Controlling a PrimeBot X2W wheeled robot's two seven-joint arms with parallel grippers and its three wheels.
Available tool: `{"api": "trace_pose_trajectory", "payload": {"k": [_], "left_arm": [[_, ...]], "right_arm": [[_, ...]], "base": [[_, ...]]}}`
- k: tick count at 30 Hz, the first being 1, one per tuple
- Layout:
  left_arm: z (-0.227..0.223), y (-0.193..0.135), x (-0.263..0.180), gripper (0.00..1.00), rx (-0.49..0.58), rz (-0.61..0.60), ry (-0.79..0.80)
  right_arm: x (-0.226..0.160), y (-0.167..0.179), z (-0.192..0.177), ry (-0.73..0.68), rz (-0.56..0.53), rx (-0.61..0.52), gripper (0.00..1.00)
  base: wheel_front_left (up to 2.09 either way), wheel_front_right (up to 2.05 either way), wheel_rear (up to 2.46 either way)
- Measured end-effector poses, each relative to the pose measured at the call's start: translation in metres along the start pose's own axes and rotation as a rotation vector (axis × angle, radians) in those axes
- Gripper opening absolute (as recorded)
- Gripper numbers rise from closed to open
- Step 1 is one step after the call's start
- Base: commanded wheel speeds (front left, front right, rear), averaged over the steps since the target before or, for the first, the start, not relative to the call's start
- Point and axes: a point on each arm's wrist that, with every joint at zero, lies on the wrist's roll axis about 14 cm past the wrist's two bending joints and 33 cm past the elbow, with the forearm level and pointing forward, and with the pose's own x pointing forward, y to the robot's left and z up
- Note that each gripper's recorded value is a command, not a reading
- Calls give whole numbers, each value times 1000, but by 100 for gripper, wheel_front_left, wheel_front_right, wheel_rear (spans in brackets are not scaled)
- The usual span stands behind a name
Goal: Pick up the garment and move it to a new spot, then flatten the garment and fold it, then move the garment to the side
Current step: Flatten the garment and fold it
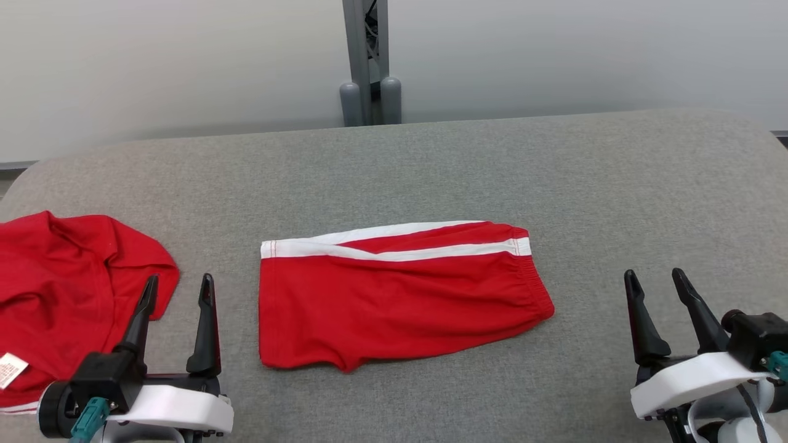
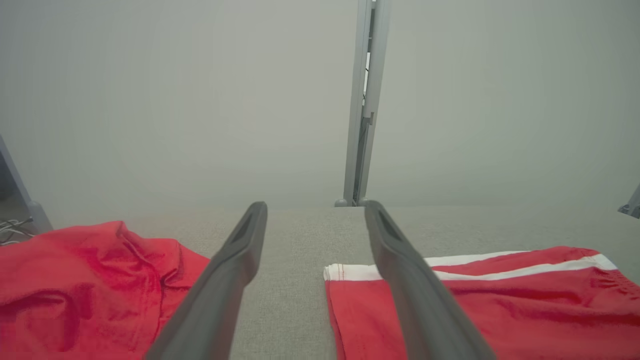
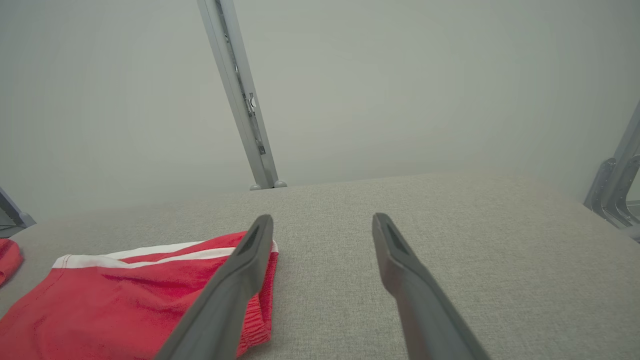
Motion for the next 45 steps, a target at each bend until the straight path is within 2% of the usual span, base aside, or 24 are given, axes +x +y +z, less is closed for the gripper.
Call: {"api": "trace_pose_trajectory", "payload": {"k": [13,19,25,26,27,28,29,30,35,40,45], "left_arm": [[-1,28,2,100,3,78,-1],[-3,35,9,100,-2,96,0],[-8,33,15,100,5,80,11],[-10,33,15,100,4,79,15],[-10,33,16,100,3,78,16],[-11,32,17,100,2,73,18],[-12,30,18,100,1,69,21],[-14,29,19,100,-1,65,24],[-14,23,25,100,-2,42,21],[-11,8,33,100,-7,1,5],[-10,-1,35,100,-13,-26,1]], "right_arm": [[40,49,-97,298,139,9,100],[55,74,-136,396,193,50,100],[63,71,-148,422,170,69,100],[63,69,-150,430,163,78,92],[63,69,-150,431,158,91,47],[63,69,-151,435,154,101,18],[62,68,-152,439,147,117,18],[62,66,-152,438,137,131,0],[59,60,-145,402,103,181,0],[42,14,-135,354,-33,195,0],[31,-20,-120,300,-109,166,0]], "base": [[0,0,0],[0,0,0],[0,0,0],[0,0,0],[0,0,0],[0,0,0],[0,0,0],[0,0,0],[0,0,0],[0,0,0],[0,0,0]]}}
